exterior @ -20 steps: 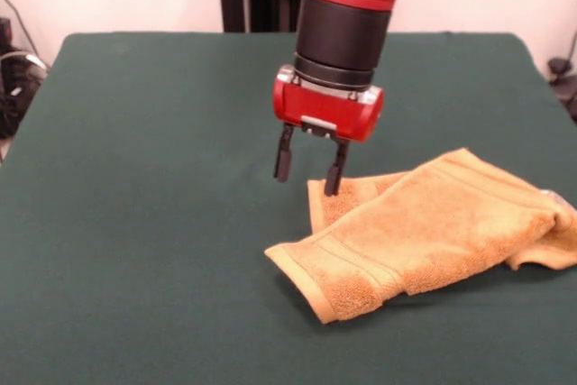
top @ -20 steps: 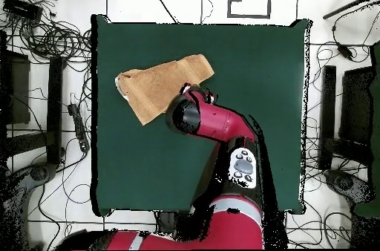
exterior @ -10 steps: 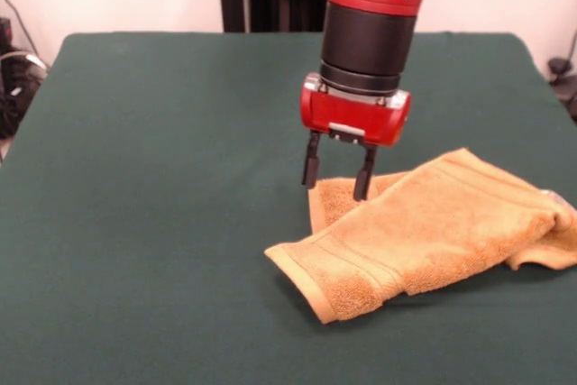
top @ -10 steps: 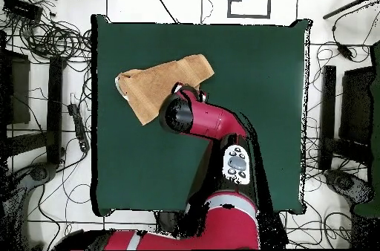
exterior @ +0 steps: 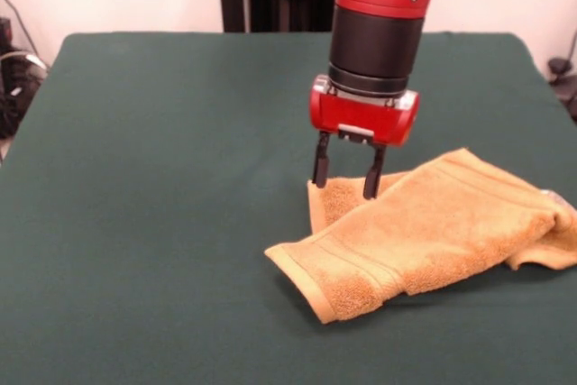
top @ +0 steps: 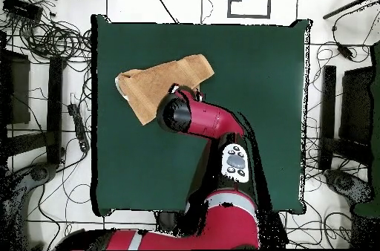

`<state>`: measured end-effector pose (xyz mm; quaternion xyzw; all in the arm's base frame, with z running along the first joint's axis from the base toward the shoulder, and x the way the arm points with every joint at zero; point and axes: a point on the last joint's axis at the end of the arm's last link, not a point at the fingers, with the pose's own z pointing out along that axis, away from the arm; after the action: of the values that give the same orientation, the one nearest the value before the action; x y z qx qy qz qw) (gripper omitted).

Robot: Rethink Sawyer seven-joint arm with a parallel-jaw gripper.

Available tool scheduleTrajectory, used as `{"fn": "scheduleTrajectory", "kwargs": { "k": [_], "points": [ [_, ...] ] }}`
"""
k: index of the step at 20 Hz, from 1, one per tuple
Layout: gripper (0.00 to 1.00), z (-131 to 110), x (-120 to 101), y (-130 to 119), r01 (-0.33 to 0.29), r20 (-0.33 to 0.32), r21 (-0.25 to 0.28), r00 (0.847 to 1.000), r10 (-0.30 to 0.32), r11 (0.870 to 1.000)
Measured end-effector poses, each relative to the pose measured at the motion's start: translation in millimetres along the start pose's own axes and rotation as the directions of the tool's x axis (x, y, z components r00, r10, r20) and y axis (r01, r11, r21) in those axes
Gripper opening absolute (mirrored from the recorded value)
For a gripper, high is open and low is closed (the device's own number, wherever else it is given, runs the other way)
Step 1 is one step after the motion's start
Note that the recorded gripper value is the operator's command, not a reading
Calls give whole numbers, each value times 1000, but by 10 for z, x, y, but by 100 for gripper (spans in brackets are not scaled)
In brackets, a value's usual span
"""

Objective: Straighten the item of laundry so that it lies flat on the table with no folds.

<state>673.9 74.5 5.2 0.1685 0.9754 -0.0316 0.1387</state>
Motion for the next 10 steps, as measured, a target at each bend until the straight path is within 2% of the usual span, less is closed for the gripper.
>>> {"fn": "scheduleTrajectory", "kwargs": {
  "k": [10],
  "points": [
    [100, -5, 116, -13, -1, -90, 10, 996, 2, 1000]
  ]
}}
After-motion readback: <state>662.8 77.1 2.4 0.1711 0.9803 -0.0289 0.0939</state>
